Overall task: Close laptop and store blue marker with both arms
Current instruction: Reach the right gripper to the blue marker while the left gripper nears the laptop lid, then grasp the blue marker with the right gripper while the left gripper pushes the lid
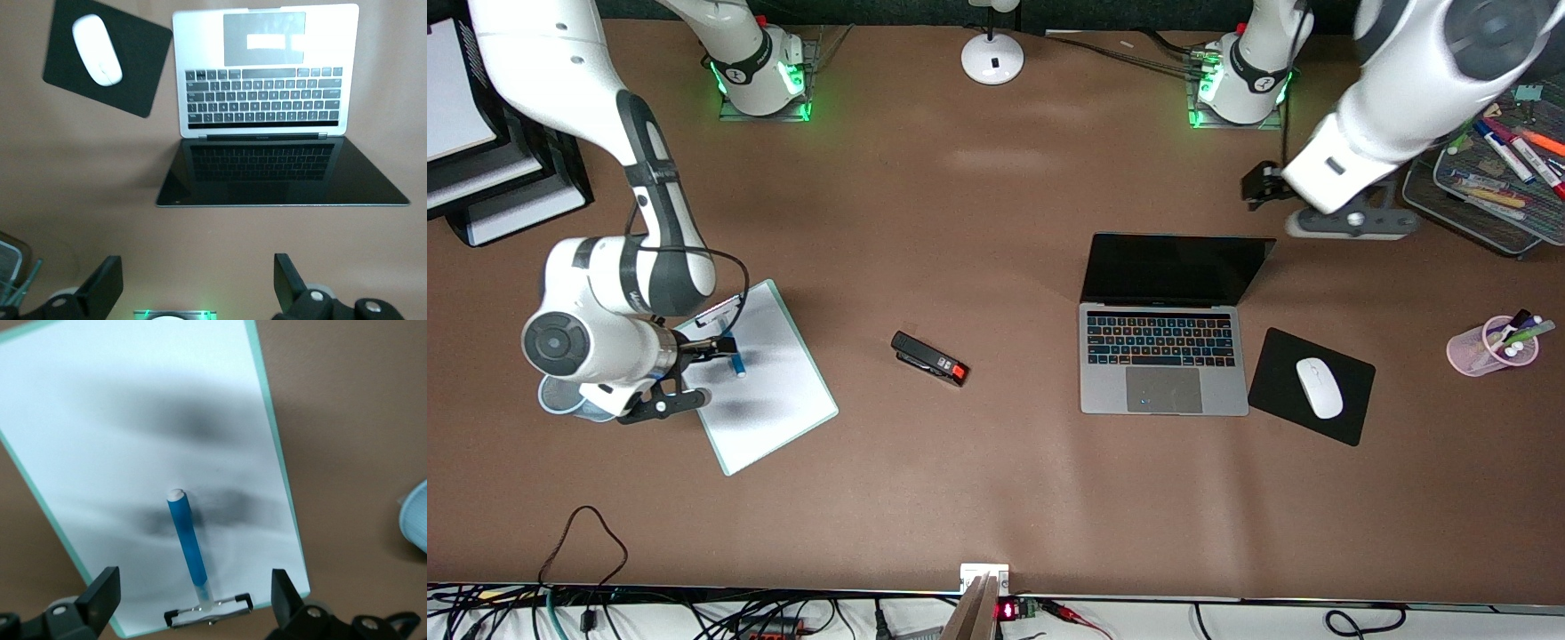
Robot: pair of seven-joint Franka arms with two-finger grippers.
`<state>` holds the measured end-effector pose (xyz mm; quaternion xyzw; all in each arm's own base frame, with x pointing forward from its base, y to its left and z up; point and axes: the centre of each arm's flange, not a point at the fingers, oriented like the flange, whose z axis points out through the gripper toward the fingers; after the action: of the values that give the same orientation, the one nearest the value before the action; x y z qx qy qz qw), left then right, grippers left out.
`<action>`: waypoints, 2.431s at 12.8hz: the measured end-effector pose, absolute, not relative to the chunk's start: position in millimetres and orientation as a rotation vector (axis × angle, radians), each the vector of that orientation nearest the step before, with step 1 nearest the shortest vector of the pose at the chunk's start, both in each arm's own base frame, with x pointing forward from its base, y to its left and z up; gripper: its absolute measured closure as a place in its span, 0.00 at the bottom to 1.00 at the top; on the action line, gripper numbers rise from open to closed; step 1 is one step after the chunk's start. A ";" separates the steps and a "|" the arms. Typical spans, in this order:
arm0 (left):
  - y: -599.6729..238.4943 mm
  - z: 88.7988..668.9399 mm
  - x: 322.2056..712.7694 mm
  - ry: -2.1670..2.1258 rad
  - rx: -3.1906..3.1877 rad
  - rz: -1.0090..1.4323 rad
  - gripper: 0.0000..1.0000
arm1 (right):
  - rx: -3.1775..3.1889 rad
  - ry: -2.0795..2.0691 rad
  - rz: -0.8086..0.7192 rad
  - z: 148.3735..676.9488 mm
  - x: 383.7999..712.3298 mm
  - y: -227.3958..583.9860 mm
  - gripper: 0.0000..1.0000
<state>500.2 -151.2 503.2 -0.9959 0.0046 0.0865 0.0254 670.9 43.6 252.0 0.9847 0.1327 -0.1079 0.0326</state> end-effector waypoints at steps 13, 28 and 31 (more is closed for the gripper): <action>-176.1 364.7 456.3 -0.020 -3.039 0.362 0.00 | 3.008 0.626 -0.259 181.9 658.6 44.7 0.24; -182.9 340.9 496.4 -0.041 -3.125 0.232 0.00 | 3.039 0.601 -0.230 186.8 662.5 47.1 0.68; -185.3 334.3 508.6 -0.048 -3.150 0.186 0.00 | 3.040 0.602 -0.228 187.3 662.9 47.9 0.77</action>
<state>508.6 -185.3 334.3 -0.9981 -0.0152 0.0590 -0.0073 662.9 47.9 187.3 0.9782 0.1938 -0.0733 0.0173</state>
